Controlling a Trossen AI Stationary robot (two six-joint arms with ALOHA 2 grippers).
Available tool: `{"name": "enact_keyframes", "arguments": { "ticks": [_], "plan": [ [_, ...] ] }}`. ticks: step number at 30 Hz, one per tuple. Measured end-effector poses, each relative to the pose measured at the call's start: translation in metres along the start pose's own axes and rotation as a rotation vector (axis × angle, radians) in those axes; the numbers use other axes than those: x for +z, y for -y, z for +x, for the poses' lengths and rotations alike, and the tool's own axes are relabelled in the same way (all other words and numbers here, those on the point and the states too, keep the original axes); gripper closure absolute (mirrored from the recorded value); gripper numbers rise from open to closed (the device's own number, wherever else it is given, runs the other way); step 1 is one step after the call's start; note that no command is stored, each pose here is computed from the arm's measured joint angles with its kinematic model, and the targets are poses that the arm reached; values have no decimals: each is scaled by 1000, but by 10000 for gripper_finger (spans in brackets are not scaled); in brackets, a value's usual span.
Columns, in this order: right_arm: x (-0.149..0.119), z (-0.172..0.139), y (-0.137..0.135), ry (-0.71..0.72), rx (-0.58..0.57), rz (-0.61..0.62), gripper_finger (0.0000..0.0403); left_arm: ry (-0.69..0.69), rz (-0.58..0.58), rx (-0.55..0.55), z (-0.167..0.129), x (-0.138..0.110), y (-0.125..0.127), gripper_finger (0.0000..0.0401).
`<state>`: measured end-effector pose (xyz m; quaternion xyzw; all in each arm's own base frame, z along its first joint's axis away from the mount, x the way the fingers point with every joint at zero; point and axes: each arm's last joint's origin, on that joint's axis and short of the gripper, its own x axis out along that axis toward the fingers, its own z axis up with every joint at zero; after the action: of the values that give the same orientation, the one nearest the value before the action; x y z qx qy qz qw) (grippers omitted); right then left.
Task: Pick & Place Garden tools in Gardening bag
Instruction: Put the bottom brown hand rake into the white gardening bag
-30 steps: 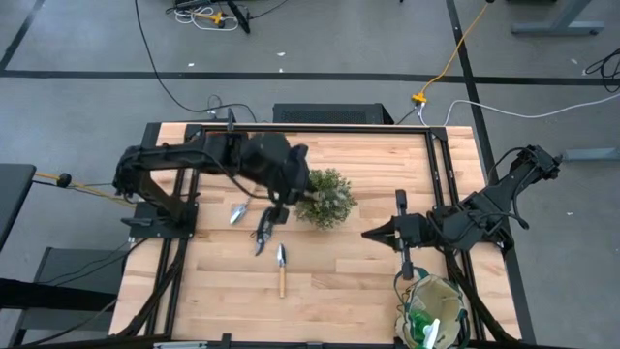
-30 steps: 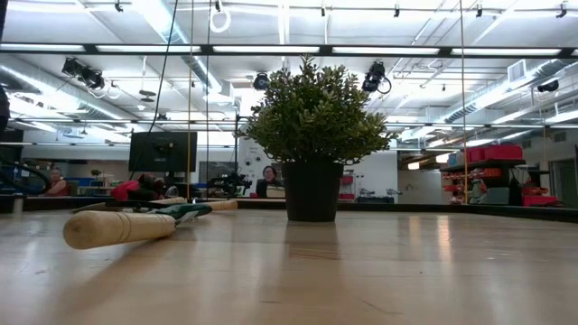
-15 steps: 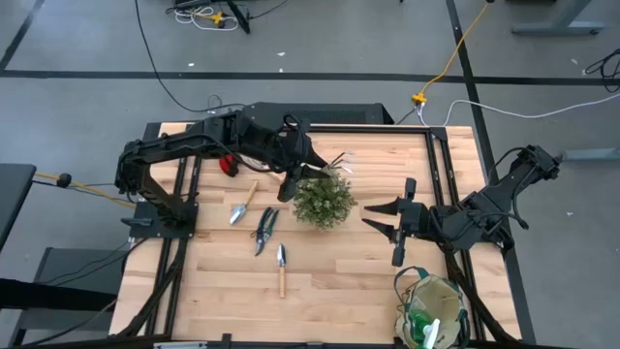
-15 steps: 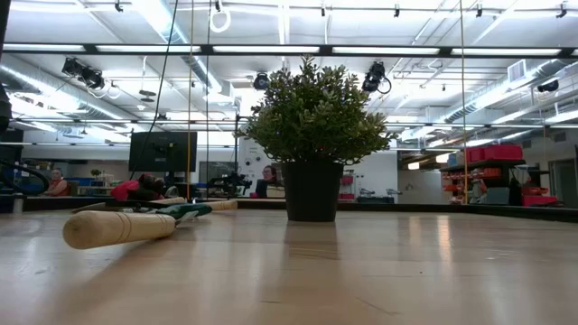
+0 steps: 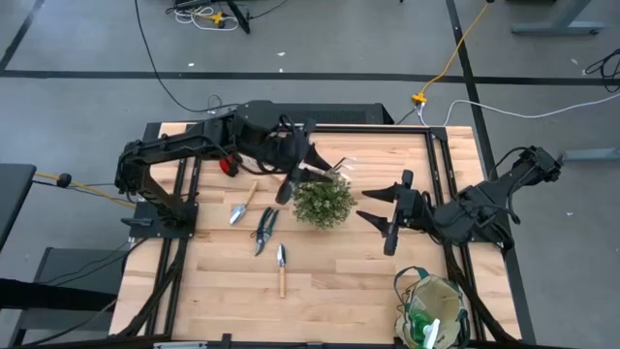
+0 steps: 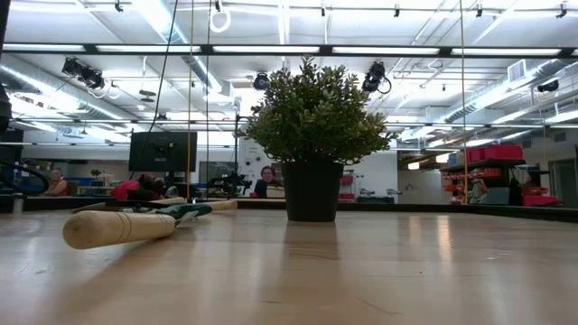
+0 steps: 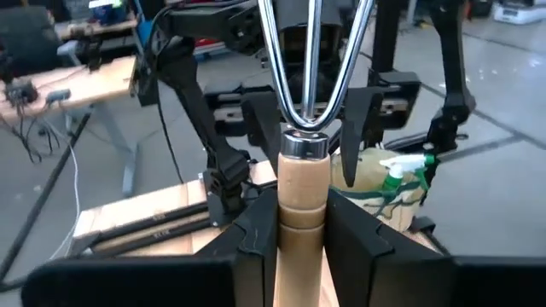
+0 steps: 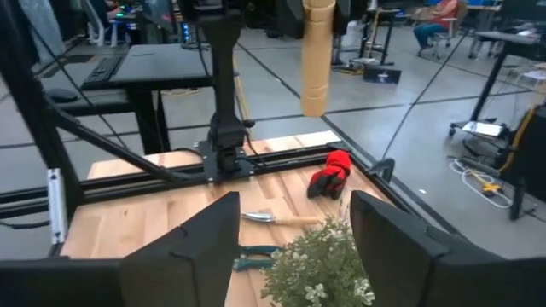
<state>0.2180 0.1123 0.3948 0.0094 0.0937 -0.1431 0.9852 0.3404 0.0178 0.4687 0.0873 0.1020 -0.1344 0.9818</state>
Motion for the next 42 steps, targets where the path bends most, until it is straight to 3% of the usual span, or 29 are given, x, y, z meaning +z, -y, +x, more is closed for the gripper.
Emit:
{"name": "enact_keyframes", "arguments": {
  "ticks": [9,16,28,36,42],
  "plan": [
    [0,0,-1,-9,42,70,184,13,386,-42,4,3,14,323],
    [1,0,-2,-7,65,194,196,22,545,-59,7,5,26,323],
    [7,8,6,29,34,549,199,33,845,-65,11,9,44,323],
    [9,17,17,49,-15,918,185,26,1000,-49,12,9,45,323],
    [15,24,26,98,-18,1104,171,29,1103,-48,12,9,45,323]
  ]
}}
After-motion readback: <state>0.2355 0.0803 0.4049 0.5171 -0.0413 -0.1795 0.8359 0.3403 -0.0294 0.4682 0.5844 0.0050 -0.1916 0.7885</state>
